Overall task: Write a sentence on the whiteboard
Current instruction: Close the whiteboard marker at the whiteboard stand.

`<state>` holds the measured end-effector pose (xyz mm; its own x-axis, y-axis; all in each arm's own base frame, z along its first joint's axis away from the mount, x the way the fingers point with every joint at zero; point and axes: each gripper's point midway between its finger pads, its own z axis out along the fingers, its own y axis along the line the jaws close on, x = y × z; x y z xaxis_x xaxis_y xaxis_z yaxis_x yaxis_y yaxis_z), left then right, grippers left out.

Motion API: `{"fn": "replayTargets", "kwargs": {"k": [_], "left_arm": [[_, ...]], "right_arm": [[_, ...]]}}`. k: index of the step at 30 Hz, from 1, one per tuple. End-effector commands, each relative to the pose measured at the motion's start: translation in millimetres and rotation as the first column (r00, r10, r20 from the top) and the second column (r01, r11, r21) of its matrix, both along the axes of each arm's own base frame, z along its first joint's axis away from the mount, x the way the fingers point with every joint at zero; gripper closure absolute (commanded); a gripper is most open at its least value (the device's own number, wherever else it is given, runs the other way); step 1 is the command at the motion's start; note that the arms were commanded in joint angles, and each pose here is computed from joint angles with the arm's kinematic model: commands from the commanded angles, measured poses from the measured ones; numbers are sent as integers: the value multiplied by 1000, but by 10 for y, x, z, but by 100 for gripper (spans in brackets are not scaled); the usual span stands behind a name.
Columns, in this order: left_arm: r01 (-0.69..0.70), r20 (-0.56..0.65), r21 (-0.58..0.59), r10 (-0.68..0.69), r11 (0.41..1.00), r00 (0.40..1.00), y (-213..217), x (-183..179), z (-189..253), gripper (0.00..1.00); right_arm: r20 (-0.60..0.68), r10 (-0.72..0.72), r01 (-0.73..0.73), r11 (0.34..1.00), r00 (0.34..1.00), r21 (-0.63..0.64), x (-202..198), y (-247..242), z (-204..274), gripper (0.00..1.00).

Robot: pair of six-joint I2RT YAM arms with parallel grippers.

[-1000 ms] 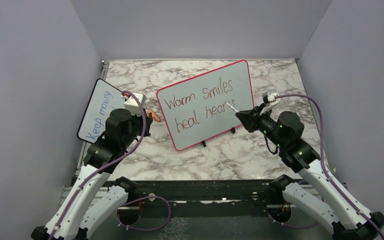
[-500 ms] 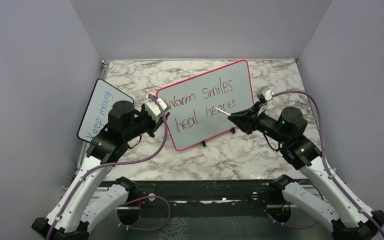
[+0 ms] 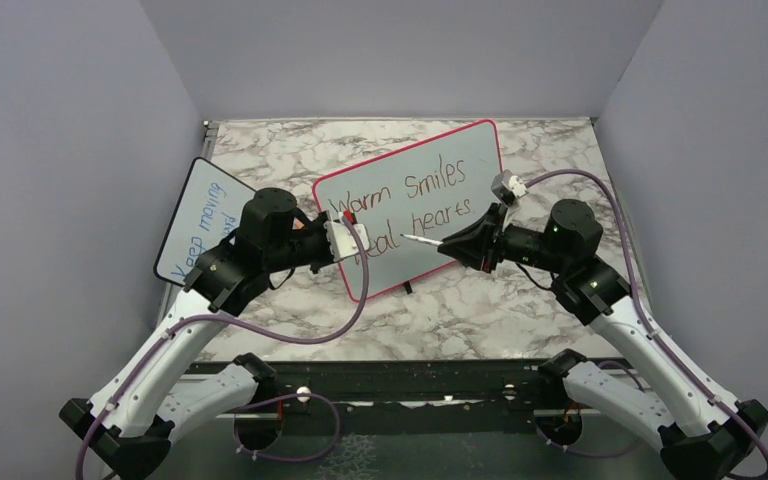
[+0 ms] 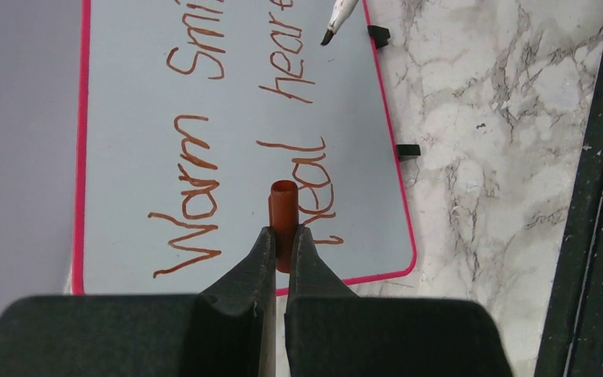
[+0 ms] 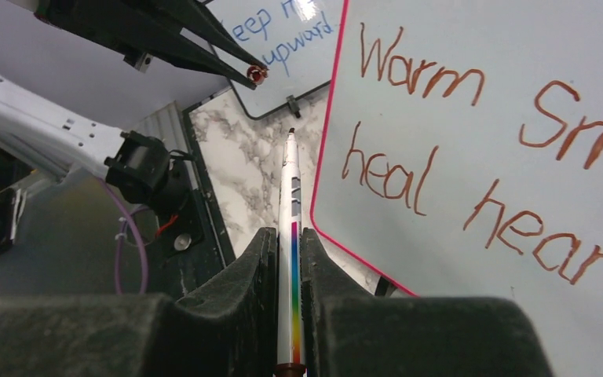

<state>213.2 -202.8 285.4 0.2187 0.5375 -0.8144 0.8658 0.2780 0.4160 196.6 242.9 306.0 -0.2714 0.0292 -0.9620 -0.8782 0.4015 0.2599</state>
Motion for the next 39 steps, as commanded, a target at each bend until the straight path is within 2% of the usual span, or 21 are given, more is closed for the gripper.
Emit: {"fn": "replayTargets", "kwargs": {"k": [1,8,14,21,39], "left_arm": [[72,80,110,-81,991,993,-46,-45,24,100],[70,131,262,-107,962,986,-95,-58,-107,100],[55,172,325,-116,944,978,-108,-56,-146,100],[62,179,338,-129,939,975,-152,-78,-150,100],[99,194,358,-178,928,965,-306,-139,-109,100]], "right_arm": [[43,114,-117,992,992,49,-136,94,232,100],[25,181,-182,982,983,49,-178,164,208,100],[1,210,-210,977,978,33,-181,193,131,100],[-39,288,-287,958,957,20,-235,259,39,100],[-88,259,-260,965,962,-8,-99,297,-128,100]]}}
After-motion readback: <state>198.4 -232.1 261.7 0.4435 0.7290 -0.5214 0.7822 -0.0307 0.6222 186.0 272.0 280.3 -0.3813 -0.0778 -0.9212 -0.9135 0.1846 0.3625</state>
